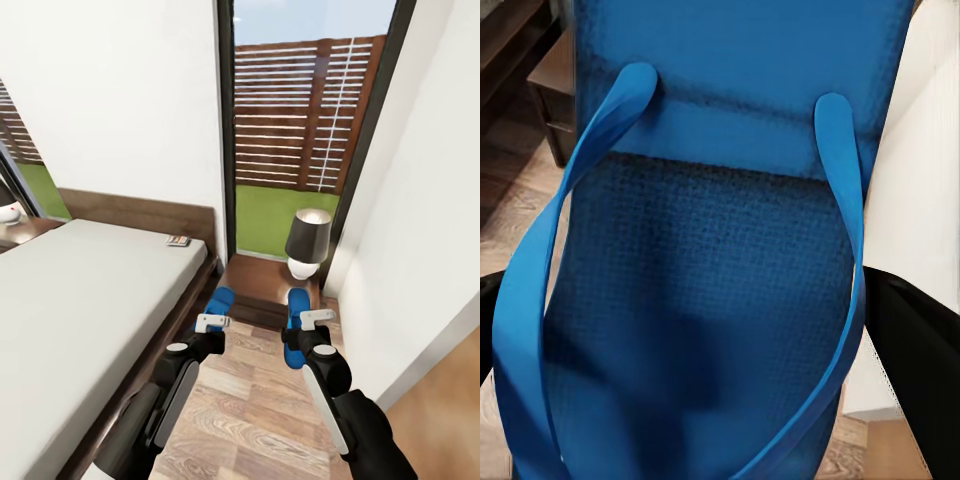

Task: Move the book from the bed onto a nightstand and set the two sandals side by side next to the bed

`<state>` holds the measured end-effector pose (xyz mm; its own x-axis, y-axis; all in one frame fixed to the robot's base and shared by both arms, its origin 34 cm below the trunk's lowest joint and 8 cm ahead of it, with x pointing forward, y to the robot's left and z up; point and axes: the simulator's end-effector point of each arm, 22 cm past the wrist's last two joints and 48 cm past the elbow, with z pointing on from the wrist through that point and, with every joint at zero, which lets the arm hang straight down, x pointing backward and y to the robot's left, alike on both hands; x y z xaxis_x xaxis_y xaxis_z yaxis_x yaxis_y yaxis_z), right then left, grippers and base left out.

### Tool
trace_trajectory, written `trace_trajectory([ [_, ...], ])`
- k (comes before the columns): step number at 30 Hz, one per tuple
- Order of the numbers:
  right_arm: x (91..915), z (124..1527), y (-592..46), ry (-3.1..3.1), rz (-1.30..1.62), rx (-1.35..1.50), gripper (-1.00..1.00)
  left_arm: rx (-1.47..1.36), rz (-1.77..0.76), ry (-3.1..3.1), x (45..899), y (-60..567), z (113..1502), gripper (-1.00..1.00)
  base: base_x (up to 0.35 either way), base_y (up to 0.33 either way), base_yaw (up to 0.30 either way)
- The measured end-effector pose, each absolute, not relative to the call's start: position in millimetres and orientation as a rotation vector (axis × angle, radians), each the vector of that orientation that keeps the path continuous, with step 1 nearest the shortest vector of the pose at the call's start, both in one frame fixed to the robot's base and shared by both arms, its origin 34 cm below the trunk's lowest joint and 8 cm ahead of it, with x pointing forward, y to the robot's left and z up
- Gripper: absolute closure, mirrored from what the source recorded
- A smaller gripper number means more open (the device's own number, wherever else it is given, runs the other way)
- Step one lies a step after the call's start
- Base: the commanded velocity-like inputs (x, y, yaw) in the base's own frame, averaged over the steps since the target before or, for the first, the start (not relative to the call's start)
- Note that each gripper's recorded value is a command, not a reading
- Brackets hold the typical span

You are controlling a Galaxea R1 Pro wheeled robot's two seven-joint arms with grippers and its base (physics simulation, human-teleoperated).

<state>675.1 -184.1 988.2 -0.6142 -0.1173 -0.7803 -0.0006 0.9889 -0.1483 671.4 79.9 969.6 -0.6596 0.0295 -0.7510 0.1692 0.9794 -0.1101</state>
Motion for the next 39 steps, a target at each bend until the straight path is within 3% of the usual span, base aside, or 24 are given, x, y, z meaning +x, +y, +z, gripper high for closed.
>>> trace_trajectory([
  [26,674.9,988.1,-183.3,2.228,-0.164,-0.083,1.0,0.138,-0.213,2.285,671.5,81.0,969.3,1.0,0.299,-0.2,0.001],
  [39,675.1,987.9,-183.2,2.228,-0.164,-0.083,1.0,0.135,-0.214,2.281,672.3,81.3,970.6,1.0,0.265,-0.178,0.167],
])
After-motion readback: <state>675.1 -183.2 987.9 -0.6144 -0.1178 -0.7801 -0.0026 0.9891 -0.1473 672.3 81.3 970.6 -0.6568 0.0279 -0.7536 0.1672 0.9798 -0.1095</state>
